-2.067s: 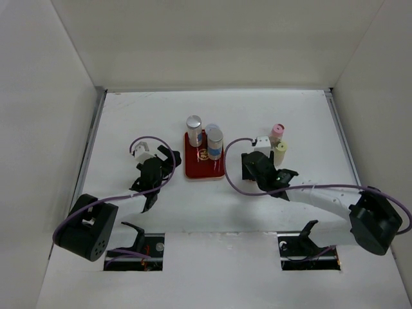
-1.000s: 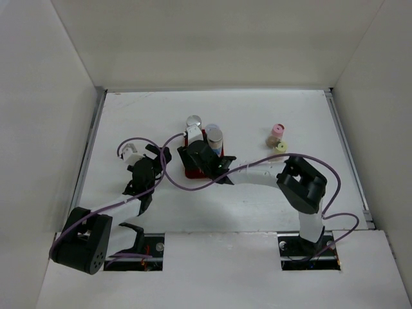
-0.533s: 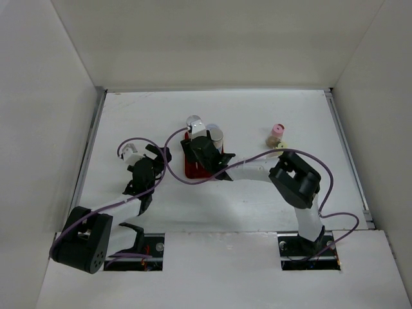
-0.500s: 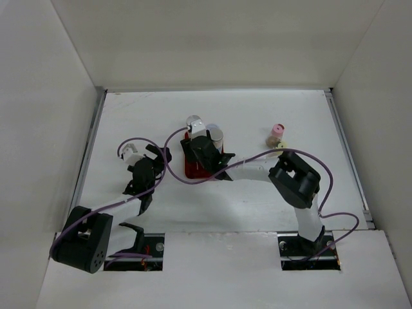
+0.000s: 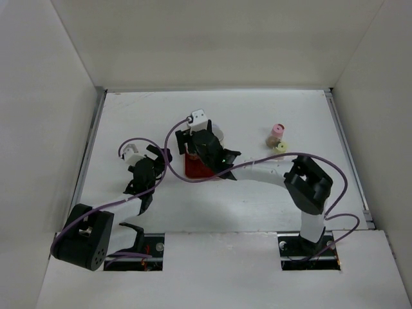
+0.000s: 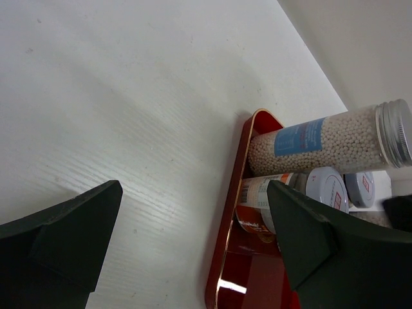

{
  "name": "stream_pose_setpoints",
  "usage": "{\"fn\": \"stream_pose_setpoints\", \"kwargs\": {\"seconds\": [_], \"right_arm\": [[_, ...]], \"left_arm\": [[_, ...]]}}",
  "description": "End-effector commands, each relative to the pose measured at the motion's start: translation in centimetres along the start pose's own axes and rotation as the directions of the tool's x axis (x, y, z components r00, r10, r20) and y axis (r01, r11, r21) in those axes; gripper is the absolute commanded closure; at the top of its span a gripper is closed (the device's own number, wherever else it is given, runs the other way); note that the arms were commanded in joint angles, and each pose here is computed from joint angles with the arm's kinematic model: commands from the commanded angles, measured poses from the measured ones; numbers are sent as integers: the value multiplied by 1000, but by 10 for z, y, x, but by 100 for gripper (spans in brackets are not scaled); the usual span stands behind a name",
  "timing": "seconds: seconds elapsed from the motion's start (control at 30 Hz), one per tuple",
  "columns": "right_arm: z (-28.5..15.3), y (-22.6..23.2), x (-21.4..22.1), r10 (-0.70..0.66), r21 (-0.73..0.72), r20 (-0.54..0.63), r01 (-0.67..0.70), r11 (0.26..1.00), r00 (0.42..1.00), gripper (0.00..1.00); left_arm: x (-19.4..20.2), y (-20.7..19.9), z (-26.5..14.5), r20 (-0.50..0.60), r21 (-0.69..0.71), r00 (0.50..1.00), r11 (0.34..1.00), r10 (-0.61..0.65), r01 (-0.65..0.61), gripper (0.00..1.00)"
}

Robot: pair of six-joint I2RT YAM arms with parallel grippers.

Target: Organize the condiment bottles

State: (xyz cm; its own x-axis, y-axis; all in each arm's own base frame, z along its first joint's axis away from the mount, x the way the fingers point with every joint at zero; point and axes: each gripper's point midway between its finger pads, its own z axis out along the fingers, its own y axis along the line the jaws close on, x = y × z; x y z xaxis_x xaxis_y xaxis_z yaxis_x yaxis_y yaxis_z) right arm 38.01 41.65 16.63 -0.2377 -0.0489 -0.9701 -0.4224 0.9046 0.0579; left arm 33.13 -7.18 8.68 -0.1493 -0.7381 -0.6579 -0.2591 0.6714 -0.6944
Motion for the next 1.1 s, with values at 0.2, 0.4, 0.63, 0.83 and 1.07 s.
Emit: {"fn": "stream_pose_setpoints", "kwargs": {"seconds": [0.2, 0.4, 0.63, 0.83, 1.07], "right_arm": [[-89, -13, -127, 159, -61, 263, -148, 987, 952, 50], [-130, -152, -110, 157, 248, 305, -237, 939, 939, 63], [-176, -300, -35, 169, 632, 222, -274, 725, 960, 4], [-156, -325, 8, 236, 673, 98, -239, 700, 967, 1], [-148, -326, 39, 313, 675, 42, -259, 691, 949, 10]], "left_arm": [[-11, -16, 1, 33, 56, 999, 998, -34, 32, 0], [-2, -21, 2, 0, 67, 1000, 997, -26, 26, 0], [3, -26, 4, -15, 79, 1000, 997, -21, 22, 0], [4, -26, 4, -15, 79, 1000, 997, -20, 21, 0], [3, -24, 4, -12, 73, 1000, 997, -19, 20, 0]]}}
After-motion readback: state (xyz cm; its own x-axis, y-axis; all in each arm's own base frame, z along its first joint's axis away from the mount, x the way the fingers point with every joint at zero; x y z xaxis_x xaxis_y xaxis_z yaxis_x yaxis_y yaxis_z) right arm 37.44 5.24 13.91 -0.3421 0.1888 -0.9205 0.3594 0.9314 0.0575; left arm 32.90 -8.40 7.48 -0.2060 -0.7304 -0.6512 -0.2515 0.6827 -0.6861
